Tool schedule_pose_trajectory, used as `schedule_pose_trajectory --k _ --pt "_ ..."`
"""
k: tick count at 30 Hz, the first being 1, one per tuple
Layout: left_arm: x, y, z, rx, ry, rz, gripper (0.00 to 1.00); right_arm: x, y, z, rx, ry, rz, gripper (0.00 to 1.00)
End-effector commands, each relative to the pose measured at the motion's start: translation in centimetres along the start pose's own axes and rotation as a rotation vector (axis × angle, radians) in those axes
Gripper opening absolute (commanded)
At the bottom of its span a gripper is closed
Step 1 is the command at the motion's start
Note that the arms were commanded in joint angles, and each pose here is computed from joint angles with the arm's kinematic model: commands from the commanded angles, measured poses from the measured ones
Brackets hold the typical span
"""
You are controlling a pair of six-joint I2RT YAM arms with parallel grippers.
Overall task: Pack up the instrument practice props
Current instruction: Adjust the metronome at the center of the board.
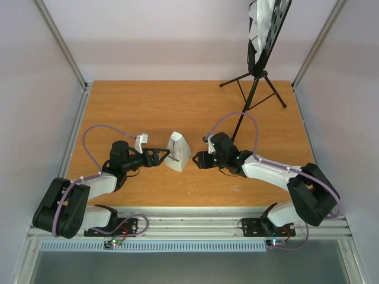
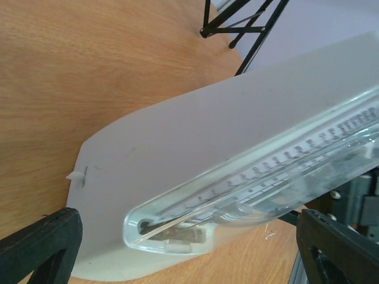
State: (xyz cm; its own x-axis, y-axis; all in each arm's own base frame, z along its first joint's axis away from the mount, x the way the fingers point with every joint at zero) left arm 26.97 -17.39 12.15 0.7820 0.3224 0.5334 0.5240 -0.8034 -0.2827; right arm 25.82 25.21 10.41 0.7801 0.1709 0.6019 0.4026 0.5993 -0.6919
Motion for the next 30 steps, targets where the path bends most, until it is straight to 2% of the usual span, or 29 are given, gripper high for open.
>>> schedule_pose_trajectory --k 1,4,9,20,30 --pt "0.4 0.4 -2.3 -0.082 0.102 -0.012 0.99 2.7 0.7 0.5 0.041 0.050 -0.059 0.56" --pt "-0.6 1.5 -2.5 -0.061 0.134 0.041 0.99 3.2 1.4 0.4 0.037 0.047 -0.056 0.55" --pt "-0.8 2.0 -2.2 -0.018 0.153 0.027 0.99 3.7 1.9 -0.4 -0.001 0.050 -0.061 0.54" --pt "-3.6 2.8 -3.8 0.028 0.226 0.107 0.98 5.2 2.2 -2.0 -0.034 0.021 -0.073 0.53" --pt "-6.8 4.7 -7.7 -0.029 0.290 0.157 0.98 6.9 1.8 -2.7 -0.041 -0.023 -0.081 0.53"
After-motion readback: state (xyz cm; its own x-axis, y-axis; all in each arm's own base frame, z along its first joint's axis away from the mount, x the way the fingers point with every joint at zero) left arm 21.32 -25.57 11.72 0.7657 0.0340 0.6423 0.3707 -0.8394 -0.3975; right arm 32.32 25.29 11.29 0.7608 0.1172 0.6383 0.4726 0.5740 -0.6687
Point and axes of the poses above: each gripper's point midway between its finger pads, its own y axis out along the fingers, its own z axis along the line the jaws close on, x = y × z, the point moved 2 cm from there along -y, back along the fingers, and after that the axes turned 6 degrees about -y, right-handed, at the moved point
